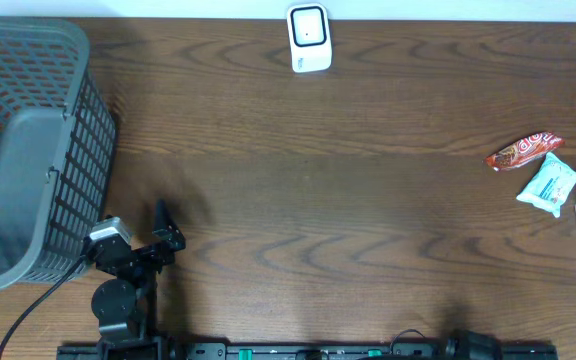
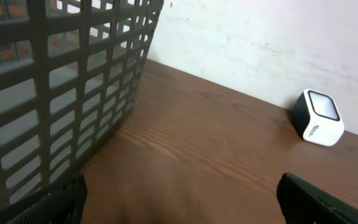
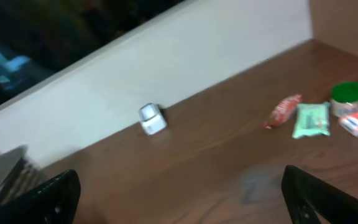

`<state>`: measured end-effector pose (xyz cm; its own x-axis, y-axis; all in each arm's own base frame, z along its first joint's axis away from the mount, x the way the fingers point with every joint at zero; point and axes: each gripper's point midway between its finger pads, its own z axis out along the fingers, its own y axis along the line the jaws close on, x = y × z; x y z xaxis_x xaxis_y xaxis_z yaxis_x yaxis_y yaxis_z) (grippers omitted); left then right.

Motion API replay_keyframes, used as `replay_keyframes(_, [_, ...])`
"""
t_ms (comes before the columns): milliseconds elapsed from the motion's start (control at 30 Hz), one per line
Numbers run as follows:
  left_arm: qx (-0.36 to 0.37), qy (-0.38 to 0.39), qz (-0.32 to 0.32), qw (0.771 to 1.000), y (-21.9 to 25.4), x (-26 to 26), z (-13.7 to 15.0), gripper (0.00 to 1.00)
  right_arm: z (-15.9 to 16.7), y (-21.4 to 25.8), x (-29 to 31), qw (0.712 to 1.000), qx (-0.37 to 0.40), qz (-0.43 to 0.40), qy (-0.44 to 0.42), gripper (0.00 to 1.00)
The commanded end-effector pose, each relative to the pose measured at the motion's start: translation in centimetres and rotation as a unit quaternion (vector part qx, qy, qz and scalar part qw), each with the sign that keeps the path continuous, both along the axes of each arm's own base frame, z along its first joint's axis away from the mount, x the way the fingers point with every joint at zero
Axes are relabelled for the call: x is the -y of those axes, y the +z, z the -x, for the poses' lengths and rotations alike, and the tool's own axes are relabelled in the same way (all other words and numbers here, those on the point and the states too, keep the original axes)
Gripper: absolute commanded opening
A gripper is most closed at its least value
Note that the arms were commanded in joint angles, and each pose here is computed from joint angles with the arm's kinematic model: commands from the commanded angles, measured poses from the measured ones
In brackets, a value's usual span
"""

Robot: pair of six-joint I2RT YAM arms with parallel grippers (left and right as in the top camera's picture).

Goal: Scan the item barcode
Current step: 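Withdraw the right gripper from the placed items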

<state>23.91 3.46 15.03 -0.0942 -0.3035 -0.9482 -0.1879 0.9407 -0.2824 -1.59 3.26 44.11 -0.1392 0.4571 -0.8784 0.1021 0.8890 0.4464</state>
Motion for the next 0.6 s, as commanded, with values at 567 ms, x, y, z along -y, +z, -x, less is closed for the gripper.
replay_keyframes(567, [-0.023,0.001,-0.007,1.0,-1.5,0.0,0.1,0.98,8.6,-5.6,5.3,0.987,0.148,0.037,-0.045,0.99])
